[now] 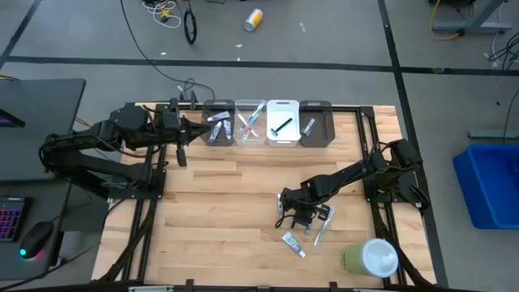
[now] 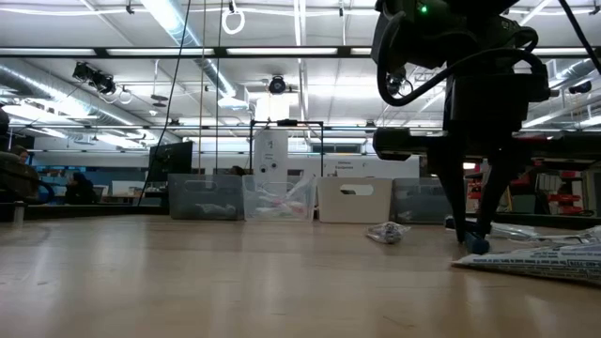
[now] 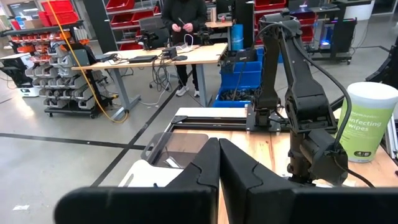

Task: Pick & Place Travel size toiletries
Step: Put the blue razor into the white bin

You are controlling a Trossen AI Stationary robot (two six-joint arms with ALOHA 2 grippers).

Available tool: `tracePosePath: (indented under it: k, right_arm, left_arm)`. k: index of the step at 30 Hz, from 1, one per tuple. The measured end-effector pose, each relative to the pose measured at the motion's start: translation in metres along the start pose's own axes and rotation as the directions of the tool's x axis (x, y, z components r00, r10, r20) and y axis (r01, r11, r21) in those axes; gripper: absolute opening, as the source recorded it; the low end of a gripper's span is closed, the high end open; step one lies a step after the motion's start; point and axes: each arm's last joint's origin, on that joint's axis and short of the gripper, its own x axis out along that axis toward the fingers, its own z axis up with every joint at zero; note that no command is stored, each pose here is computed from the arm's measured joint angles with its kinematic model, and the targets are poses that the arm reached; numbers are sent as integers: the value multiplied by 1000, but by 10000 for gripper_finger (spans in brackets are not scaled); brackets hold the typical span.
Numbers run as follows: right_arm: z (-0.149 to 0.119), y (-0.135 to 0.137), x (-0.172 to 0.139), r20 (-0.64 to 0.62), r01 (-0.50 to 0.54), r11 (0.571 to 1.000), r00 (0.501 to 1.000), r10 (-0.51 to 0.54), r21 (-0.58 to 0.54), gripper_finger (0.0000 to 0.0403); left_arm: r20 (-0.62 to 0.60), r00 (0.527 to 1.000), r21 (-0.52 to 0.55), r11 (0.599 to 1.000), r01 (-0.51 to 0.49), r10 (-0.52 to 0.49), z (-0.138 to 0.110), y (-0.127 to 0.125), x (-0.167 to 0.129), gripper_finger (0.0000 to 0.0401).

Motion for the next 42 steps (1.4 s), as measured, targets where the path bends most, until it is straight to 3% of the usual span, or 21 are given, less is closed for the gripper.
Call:
tracePosePath:
  k: [6,13,21,27,35,42]
  right_arm:
    - [0,0,-4,-27,-29,999,999,29,16,46]
    - [5,-6,-19,-48,-57,997,997,59,44,45]
    - [7,-7,-55,24,39,998,999,-40,48,44]
    - [-3,-10,-79,65,102,983,992,-112,151,44]
    - [-30,-31,-93,83,170,908,973,-217,382,44]
    - [-52,-53,-100,53,280,803,931,-360,526,44]
  left_arm:
    - [0,1000,0,1000,0,0,0,0,0,20]
    - [3,1000,1,1000,-8,8,0,0,0,9]
    - [6,1000,1,1000,-8,8,1,0,0,16]
    - [6,1000,1,1000,-8,8,1,0,0,10]
    - [6,1000,2,1000,-8,8,1,0,0,15]
    - [7,1000,1,1000,-8,8,1,0,0,9]
